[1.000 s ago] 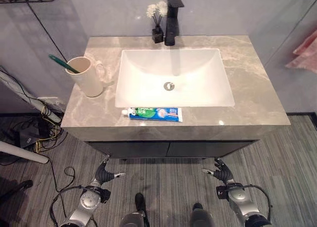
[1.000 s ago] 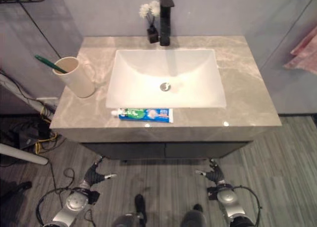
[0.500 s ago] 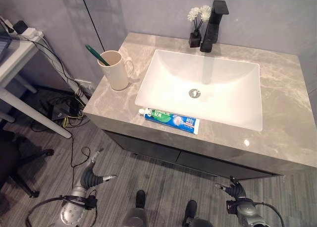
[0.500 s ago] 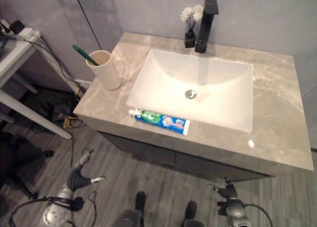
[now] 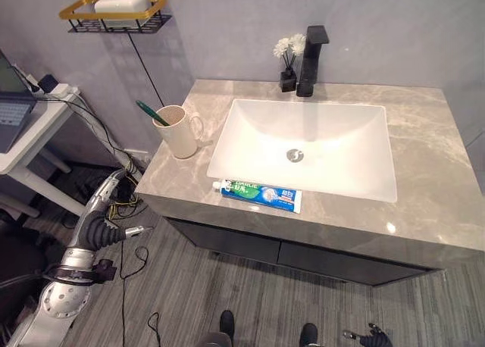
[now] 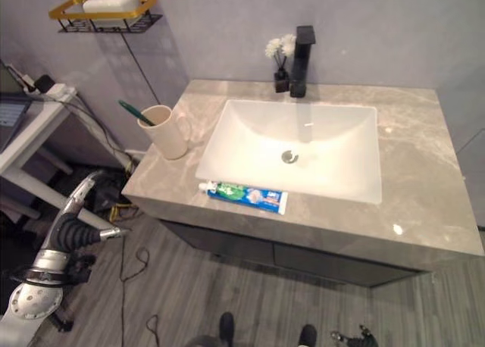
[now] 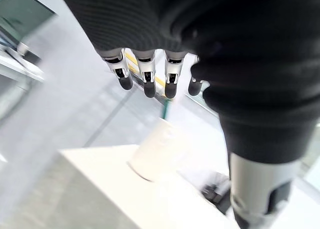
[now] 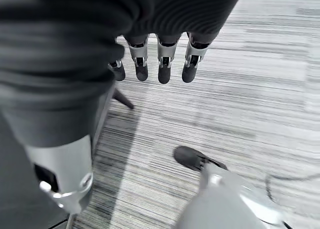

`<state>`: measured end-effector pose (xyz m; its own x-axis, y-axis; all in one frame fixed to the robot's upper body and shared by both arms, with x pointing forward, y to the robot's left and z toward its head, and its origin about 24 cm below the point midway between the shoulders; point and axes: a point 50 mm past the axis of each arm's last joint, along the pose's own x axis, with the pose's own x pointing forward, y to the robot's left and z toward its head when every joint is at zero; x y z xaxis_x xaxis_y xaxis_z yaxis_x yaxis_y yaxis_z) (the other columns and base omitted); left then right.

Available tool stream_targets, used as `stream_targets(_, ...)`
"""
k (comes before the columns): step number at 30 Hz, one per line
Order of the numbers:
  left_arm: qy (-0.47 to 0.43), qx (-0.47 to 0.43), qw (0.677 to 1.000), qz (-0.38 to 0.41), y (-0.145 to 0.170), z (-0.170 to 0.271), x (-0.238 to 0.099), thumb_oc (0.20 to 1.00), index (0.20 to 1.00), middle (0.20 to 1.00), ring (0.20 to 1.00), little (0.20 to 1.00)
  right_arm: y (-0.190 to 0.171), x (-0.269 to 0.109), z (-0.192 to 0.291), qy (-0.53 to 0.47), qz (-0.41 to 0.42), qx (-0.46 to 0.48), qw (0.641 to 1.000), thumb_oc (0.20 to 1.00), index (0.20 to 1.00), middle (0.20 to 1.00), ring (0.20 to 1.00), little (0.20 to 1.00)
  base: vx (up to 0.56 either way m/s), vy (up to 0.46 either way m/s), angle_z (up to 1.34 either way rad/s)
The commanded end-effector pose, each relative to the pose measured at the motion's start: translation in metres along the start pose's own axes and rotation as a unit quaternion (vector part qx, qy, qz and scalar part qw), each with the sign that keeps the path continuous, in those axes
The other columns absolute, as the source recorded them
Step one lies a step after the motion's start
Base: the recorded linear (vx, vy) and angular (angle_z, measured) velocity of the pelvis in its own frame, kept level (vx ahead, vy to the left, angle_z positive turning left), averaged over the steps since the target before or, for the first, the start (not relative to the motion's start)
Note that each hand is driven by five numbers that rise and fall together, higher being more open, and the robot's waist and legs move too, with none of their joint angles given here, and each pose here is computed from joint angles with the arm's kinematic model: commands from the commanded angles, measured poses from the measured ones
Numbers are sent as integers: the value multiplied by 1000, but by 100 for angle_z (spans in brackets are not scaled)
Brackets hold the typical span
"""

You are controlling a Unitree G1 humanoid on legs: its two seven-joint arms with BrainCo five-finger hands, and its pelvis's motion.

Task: Put brush and paste in cup on sink, flatten towel.

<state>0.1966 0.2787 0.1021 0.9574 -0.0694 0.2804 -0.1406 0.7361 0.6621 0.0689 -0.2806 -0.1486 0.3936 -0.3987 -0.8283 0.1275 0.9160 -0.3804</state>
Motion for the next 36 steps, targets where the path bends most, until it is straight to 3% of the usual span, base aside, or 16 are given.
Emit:
stream_targets(1,-76,3,997,17,18,24,20,1000,1000,1000,1000,1000,-5,5,20,-26,-7,17,1000,1000,1000,1000,1000,1000,-6,42,-25)
stream_targets(9,-136,-33,988,-70,2,47,35,1000,1000,1000,1000,1000,-31,5,62,-123,-46,63,989,1000,1000,1000,1000,1000,-2,70,-32)
stream_targets(18,-96,-32,989,-111,-9,30,36,1000,1000,1000,1000,1000,-25,-8,109,-251,-30,-25,967,1000,1000,1000,1000,1000,-5,33,-19)
stream_targets(25,-48,11,989,-137,-18,6,34,1000,1000,1000,1000,1000,-15,-11,114,-270,-9,-68,960,1000,1000,1000,1000,1000,0,1,-3)
stream_targets(36,-46,3,988,-146,-33,4,40,1000,1000,1000,1000,1000,-10,-10,120,-272,-3,-83,959,1000,1000,1000,1000,1000,0,0,0)
